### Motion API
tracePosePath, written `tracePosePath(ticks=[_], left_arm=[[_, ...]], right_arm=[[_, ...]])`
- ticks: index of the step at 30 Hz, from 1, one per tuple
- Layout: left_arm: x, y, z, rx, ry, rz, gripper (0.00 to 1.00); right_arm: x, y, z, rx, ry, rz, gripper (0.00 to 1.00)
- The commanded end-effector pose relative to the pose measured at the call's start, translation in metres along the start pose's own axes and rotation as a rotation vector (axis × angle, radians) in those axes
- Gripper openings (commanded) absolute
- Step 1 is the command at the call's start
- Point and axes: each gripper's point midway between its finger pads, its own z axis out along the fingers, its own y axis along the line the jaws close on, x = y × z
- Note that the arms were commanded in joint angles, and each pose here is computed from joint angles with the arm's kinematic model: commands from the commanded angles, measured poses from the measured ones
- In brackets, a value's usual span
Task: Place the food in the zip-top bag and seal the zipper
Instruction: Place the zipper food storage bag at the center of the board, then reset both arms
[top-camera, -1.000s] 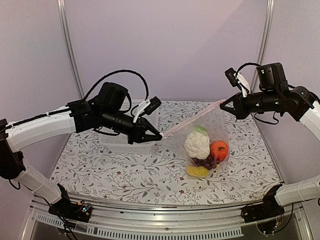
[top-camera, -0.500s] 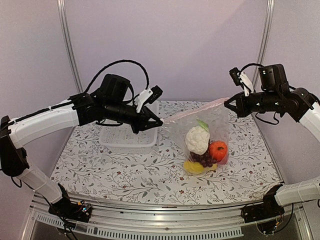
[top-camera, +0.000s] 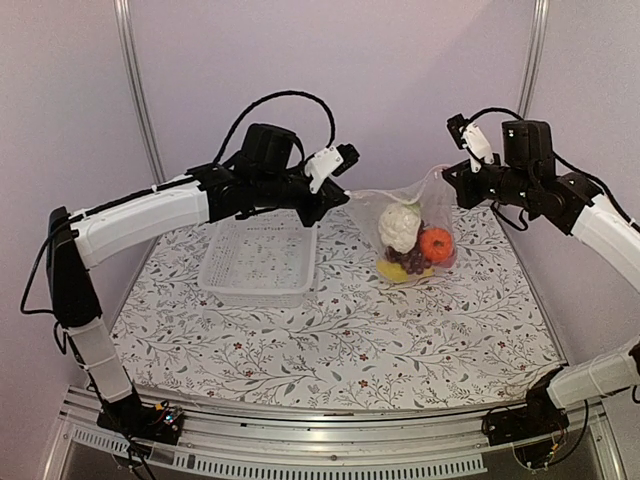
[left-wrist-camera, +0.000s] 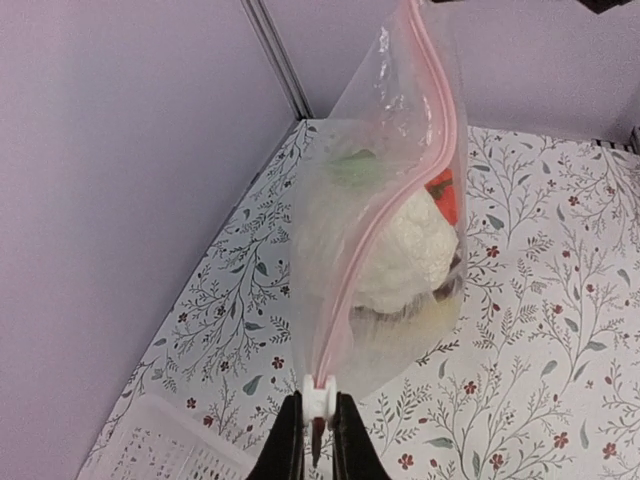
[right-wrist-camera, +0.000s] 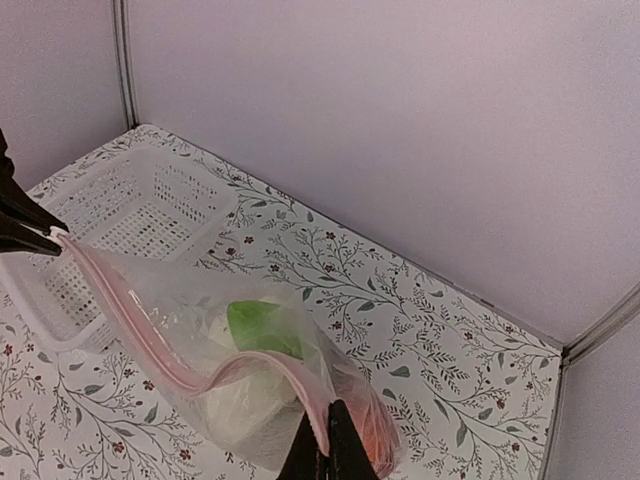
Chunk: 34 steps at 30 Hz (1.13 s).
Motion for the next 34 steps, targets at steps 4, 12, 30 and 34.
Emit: tracePosePath(ticks=[4, 12, 30, 34], left_arm=[[0.066, -0.095, -0.018, 0.184, 0.151, 0.224, 0.06], [0.076, -0.143, -0.056, 0.205, 0.193, 0.134, 0.52], [-0.016, 0.108, -0.147, -0.669, -0.033, -0.364, 1.0], [-0.013, 0.129, -0.155, -0.711, -0.05, -0.455, 1.0]], right_arm=[[0.101, 0.045, -0.041, -0.198, 0.118, 0.041, 0.15], [0.07, 0.099, -0.125, -0.442, -0.006, 0.121, 0.6], [-0.039, -0.06, -0.048, 0.434, -0.069, 0.44, 0.99], [-0.052, -0.058, -0.046, 0.403, -0.123, 0.43, 0.99]])
